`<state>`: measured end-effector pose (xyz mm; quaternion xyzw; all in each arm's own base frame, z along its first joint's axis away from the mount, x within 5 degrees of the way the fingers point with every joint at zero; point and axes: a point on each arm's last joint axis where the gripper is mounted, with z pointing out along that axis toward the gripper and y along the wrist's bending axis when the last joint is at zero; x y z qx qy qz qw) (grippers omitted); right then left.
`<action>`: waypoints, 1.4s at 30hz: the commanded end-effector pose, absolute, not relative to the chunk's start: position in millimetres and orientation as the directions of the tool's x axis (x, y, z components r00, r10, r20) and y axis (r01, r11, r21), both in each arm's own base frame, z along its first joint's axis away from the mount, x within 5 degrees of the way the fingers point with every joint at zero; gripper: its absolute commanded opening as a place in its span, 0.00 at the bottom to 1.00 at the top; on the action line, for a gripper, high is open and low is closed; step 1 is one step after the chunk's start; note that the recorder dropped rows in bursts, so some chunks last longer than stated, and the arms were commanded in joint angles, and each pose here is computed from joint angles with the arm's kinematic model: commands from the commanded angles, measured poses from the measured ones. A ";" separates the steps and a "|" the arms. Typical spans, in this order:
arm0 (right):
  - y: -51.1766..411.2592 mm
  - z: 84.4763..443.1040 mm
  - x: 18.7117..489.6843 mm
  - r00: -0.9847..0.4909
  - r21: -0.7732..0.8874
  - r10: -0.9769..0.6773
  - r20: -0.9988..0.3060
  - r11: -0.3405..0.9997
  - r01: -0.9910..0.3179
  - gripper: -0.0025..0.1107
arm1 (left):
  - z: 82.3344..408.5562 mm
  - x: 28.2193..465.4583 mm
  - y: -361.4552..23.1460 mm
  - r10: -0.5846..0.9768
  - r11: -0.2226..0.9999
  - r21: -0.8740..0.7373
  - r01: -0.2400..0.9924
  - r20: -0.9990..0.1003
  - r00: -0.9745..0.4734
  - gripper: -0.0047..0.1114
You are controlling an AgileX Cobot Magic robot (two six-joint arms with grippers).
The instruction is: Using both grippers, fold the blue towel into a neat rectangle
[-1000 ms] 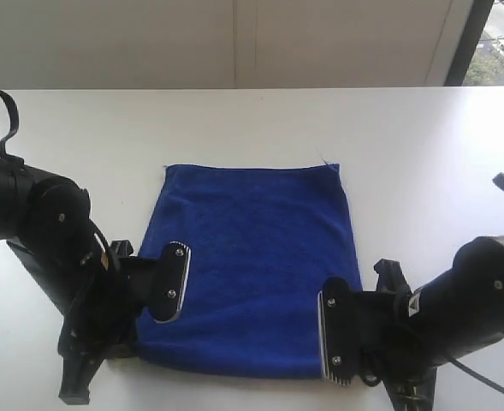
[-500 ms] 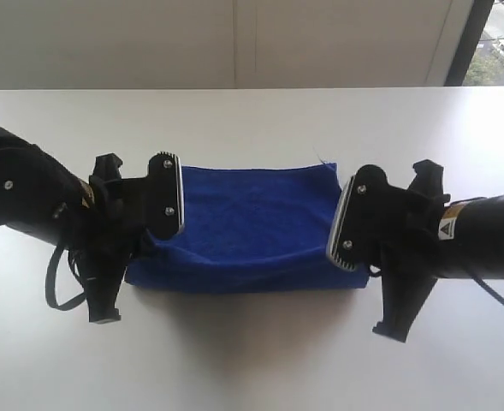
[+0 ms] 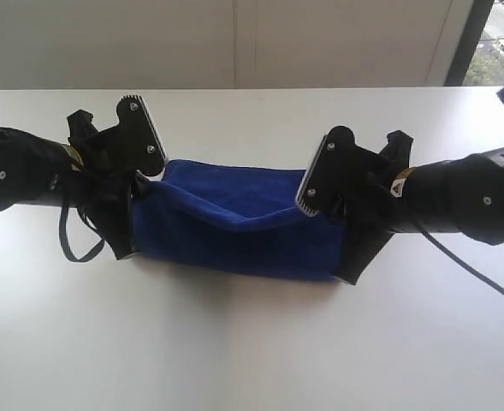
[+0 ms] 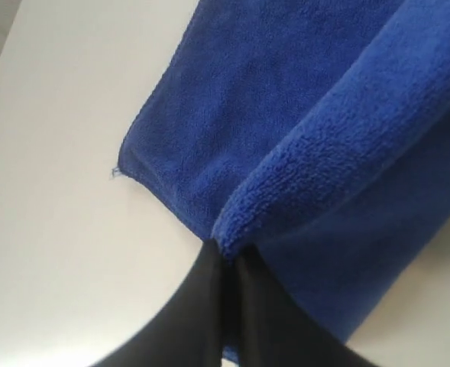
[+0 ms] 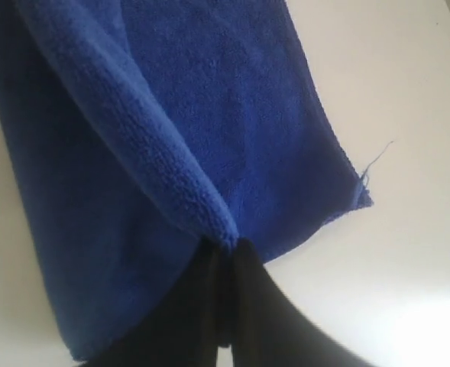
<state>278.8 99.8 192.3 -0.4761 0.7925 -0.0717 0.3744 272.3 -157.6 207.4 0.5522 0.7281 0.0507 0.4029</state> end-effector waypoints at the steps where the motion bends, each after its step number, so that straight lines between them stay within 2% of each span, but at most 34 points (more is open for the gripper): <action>1: 97.0 191.7 294.5 -0.294 -0.468 -0.784 -0.547 0.577 -0.670 0.02 | 206.4 278.8 -159.7 0.822 0.417 0.533 0.736 -0.566 -0.057 0.04; 6: 92.5 196.2 295.2 -0.301 -0.469 -0.786 -0.541 0.578 -0.667 0.02 | 203.8 276.8 -158.7 0.822 0.428 0.502 0.752 -0.561 -0.093 0.04; 12: 88.9 212.6 278.4 -0.307 -0.442 -0.809 -0.501 0.544 -0.713 0.02 | 200.1 265.8 -153.7 0.850 0.407 0.427 0.807 -0.500 -0.164 0.04; 24: 75.4 246.0 238.3 -0.296 -0.423 -0.868 -0.398 0.460 -0.781 0.02 | 225.6 223.7 -167.6 0.857 0.358 0.330 0.873 -0.488 -0.167 0.04; 34: 66.3 254.1 191.0 -0.247 -0.461 -0.867 -0.433 0.449 -0.766 0.02 | 235.0 198.3 -177.0 0.857 0.343 0.262 0.902 -0.481 -0.186 0.04; 42: 74.8 256.3 169.5 -0.260 -0.396 -0.860 -0.438 0.444 -0.804 0.02 | 239.4 180.6 -163.7 0.853 0.382 0.206 0.901 -0.454 -0.258 0.04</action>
